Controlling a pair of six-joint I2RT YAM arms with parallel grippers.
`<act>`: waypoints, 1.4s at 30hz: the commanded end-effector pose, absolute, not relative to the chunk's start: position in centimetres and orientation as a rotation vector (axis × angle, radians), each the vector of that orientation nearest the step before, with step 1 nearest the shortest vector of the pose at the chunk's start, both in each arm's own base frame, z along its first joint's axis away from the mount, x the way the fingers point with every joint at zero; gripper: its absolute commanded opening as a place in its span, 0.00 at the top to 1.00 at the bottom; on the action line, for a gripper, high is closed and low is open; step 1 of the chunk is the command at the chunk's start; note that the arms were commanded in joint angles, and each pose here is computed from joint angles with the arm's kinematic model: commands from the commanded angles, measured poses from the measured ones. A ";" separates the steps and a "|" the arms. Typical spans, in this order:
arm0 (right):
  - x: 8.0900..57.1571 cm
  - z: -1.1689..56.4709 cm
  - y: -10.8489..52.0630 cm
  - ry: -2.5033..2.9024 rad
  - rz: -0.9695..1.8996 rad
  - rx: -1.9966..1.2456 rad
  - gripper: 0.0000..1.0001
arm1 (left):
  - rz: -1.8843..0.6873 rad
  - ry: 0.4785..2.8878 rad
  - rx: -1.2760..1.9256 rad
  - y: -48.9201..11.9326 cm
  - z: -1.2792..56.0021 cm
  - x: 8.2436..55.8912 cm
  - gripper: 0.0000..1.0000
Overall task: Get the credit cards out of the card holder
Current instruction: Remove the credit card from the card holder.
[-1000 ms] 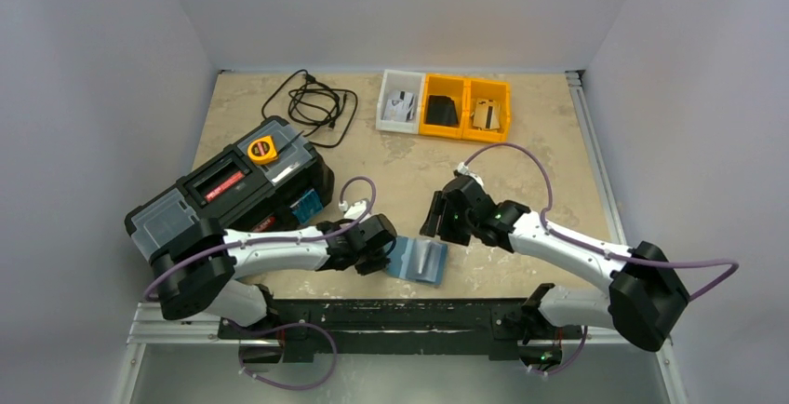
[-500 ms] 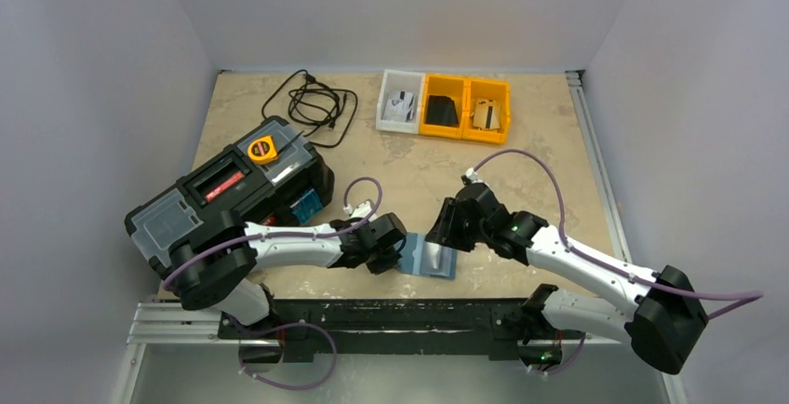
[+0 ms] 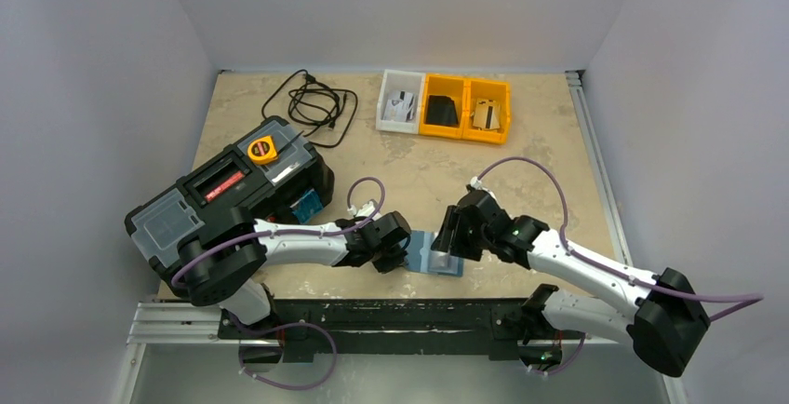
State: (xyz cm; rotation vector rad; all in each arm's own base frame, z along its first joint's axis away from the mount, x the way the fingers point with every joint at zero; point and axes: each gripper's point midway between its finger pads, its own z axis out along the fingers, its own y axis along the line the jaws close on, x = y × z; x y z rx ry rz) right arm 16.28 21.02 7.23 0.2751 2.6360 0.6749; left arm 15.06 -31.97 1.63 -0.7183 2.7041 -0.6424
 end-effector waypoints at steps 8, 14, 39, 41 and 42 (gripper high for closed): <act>16.5 6.2 21.2 2.623 0.684 0.303 0.46 | -0.649 2.723 -0.712 -32.6 1.2 14.8 1.00; 17.0 6.4 21.8 2.611 0.705 0.302 0.46 | -0.656 2.733 -0.688 -32.7 1.2 14.7 1.00; 19.2 5.8 27.3 2.636 0.887 0.266 0.46 | -0.777 2.641 -0.433 -28.0 5.8 12.8 0.57; 19.3 5.6 28.0 2.637 0.920 0.274 0.45 | -0.778 2.619 -0.395 -27.3 6.4 12.7 0.57; 19.4 5.3 28.2 2.643 0.926 0.277 0.44 | -0.791 2.605 -0.363 -27.3 6.7 12.7 0.58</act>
